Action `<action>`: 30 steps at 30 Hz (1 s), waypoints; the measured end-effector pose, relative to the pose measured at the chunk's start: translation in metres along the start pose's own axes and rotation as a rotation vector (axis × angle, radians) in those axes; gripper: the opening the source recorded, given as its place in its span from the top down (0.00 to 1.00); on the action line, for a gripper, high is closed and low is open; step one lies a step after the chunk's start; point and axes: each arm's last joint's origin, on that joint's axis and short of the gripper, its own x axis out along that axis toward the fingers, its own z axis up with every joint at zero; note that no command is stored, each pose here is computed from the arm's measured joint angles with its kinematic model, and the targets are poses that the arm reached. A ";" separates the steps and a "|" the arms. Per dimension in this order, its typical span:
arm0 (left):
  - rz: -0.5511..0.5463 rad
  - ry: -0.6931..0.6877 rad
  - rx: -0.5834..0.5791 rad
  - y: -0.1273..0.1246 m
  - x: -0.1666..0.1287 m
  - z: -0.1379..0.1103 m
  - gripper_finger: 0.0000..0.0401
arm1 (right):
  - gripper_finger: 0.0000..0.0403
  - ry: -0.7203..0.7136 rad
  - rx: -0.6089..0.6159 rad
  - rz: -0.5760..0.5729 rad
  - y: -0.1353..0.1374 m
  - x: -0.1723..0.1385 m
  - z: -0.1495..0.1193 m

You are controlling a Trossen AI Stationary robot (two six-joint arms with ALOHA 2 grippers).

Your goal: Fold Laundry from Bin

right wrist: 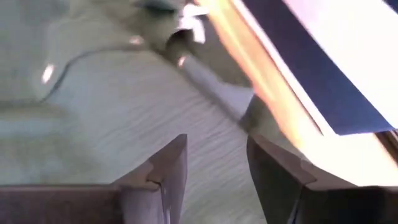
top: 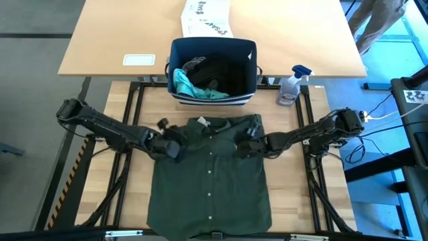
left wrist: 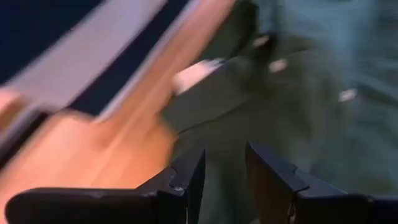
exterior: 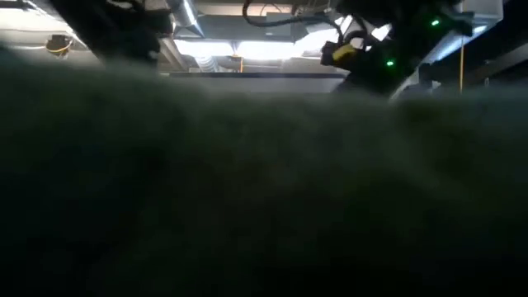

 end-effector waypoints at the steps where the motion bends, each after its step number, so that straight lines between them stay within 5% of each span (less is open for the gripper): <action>1: -0.023 0.002 0.000 0.000 0.007 -0.003 0.73 | 0.59 -0.003 0.021 -0.008 -0.004 0.005 -0.001; 9: 0.120 0.137 -0.070 0.032 0.065 -0.054 0.73 | 0.59 0.098 0.290 -0.101 -0.052 0.049 -0.037; 17: 0.369 0.248 -0.073 0.069 0.083 -0.097 0.73 | 0.59 0.237 0.411 -0.108 -0.084 0.066 -0.075; 23: 0.539 0.174 -0.044 0.077 0.081 -0.082 0.73 | 0.59 0.241 0.370 -0.266 -0.093 0.065 -0.081; 30: 0.378 0.127 0.039 0.055 0.073 -0.038 0.73 | 0.59 0.223 0.394 -0.119 -0.090 0.054 -0.053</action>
